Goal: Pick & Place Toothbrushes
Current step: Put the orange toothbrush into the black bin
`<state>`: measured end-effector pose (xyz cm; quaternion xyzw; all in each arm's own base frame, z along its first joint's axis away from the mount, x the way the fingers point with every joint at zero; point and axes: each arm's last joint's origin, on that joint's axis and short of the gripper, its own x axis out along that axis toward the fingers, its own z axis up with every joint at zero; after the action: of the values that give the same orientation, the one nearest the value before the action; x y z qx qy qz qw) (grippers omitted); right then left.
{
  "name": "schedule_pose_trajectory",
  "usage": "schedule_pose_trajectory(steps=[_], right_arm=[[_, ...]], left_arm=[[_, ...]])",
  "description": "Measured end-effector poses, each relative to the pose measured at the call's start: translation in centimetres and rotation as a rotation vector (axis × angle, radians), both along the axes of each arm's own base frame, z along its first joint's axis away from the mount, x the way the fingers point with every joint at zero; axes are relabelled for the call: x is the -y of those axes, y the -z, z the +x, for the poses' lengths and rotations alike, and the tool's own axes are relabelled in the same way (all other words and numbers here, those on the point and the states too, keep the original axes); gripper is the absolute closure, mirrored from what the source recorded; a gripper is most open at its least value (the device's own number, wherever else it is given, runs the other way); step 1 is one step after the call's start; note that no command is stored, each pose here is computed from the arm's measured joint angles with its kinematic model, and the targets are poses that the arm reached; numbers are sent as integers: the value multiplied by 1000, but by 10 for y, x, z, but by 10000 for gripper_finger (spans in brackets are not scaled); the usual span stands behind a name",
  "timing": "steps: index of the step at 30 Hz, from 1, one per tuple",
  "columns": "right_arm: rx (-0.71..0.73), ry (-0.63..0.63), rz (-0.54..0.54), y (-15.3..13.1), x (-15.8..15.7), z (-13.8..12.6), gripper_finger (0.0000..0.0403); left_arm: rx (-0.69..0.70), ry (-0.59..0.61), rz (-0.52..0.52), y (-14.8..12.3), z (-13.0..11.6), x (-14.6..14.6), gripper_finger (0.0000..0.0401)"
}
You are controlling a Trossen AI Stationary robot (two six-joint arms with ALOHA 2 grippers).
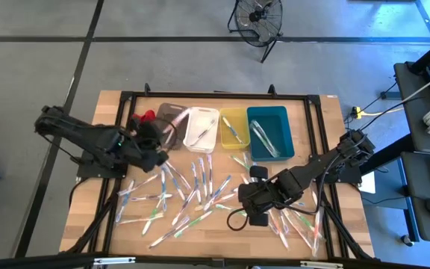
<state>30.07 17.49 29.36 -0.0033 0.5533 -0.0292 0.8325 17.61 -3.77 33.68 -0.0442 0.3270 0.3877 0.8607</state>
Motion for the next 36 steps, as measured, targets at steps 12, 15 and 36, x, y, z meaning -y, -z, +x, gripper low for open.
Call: schedule_pose_trajectory(steps=[12, 15, 36], right_arm=[[63, 20, -39, -2, 0, 3, 359], [75, 19, -33, -2, -1, 5, 359], [130, -1, -18, -4, -3, 9, 329]], left_arm=[[99, -91, -47, 49, -35, -28, 394], [185, -28, -63, 60, -37, -30, 394], [421, -89, -238, 135, -42, -91, 394]])
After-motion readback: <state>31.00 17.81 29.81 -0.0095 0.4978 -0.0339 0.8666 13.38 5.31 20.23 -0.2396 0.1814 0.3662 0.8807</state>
